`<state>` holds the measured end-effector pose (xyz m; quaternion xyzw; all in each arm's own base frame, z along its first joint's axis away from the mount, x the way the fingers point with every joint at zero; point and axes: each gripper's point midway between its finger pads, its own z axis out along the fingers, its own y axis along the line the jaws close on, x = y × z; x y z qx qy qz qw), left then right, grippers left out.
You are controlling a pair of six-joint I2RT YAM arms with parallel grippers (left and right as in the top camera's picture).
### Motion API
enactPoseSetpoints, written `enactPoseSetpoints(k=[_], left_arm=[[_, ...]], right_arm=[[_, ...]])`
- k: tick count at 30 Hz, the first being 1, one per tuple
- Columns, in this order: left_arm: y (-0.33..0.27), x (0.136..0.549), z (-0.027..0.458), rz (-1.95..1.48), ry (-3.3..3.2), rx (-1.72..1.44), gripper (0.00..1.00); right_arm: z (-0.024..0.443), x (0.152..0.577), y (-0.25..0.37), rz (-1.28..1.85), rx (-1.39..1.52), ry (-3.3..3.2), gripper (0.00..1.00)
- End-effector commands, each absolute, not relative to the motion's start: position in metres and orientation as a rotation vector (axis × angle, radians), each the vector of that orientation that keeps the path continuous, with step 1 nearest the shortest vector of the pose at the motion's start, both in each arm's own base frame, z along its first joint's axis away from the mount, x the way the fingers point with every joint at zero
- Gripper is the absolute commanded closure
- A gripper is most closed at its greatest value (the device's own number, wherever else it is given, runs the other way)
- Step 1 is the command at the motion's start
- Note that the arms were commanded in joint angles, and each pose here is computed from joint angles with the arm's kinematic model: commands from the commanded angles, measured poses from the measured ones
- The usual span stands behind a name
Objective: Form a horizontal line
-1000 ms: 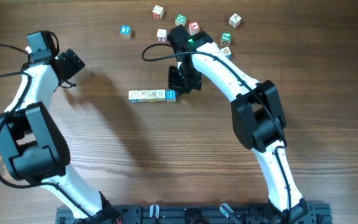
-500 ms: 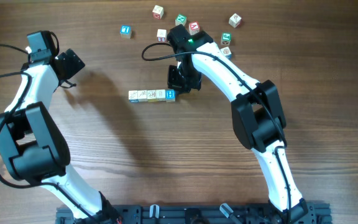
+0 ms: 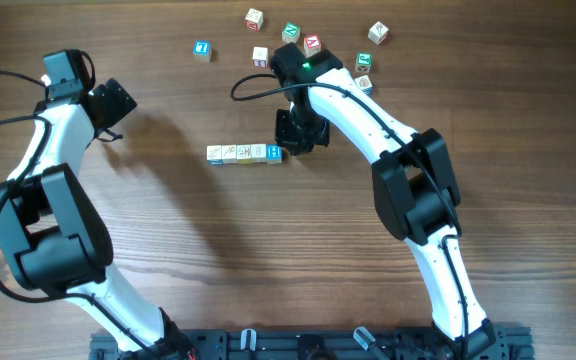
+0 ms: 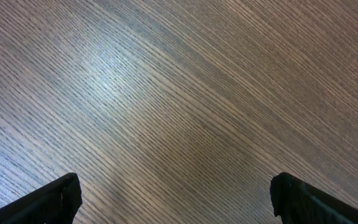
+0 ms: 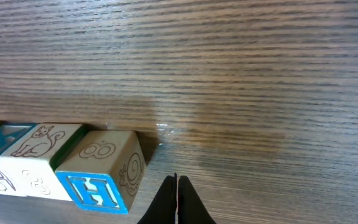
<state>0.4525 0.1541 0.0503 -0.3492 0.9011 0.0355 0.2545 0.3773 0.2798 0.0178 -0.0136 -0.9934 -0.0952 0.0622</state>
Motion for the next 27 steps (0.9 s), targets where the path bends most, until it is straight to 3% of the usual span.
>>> enactPoseSetpoints(k=[1,10,27], left_arm=[[0.157,0.452,0.048,0.112,2.451,-0.949,0.0],[0.157,0.452,0.048,0.112,2.451,-0.95,0.0],[0.157,0.452,0.048,0.112,2.451,-0.949,0.0]], right_arm=[[0.013,0.373,0.286,-0.302,-0.01,-2.985,0.95],[0.012,0.37,0.274,-0.229,0.295,-2.989,0.96],[0.009,0.387,0.254,-0.047,0.299,-3.075,0.96]])
